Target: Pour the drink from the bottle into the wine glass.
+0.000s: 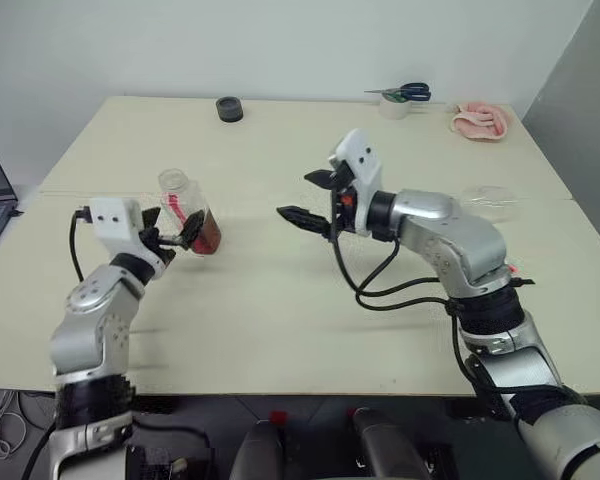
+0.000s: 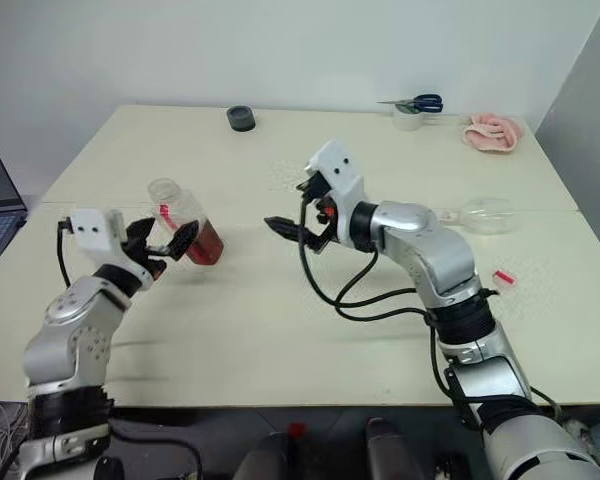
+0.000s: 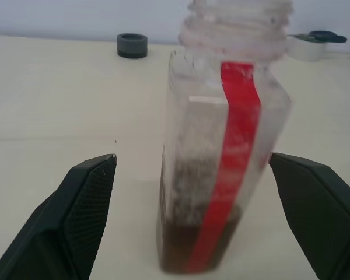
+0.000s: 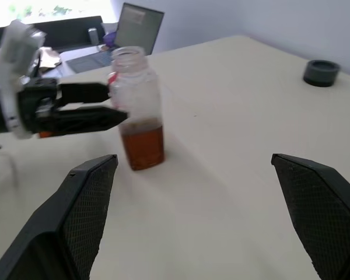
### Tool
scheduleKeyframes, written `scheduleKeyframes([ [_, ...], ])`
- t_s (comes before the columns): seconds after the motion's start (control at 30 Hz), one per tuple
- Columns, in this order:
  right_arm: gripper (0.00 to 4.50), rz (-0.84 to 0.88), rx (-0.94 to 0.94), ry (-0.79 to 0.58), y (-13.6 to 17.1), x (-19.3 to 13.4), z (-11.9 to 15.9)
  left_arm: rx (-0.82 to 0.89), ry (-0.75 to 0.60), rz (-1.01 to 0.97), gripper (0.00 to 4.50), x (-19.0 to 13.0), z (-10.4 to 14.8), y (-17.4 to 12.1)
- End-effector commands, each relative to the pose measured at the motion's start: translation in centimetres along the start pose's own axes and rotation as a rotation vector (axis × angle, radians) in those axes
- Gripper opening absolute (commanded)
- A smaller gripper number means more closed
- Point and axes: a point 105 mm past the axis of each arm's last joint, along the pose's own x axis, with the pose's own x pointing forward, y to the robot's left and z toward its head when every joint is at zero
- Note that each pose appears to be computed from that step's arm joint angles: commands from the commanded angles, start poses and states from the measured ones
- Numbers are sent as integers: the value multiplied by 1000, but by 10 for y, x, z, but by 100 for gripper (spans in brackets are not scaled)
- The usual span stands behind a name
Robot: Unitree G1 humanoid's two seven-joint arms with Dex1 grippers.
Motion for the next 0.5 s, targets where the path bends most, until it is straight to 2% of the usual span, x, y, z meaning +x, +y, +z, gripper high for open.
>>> scheduleKeyframes([
  [0.03,450,-60,26,-34,-14,-18,-3,-26,-73,-69,449,-16,13,-10],
  [0.17,450,-186,109,-4,-36,-38,-24,-39,-19,-185,449,-31,-3,-30],
  [0.3,450,-376,290,-28,-73,-72,-49,8,90,-419,449,-37,-19,-76],
  [0.43,450,-482,512,-216,-94,-100,-52,63,123,-649,449,-27,-20,-125],
  [0.5,450,-498,604,-270,-97,-107,-55,81,109,-688,449,-18,-18,-136],
])
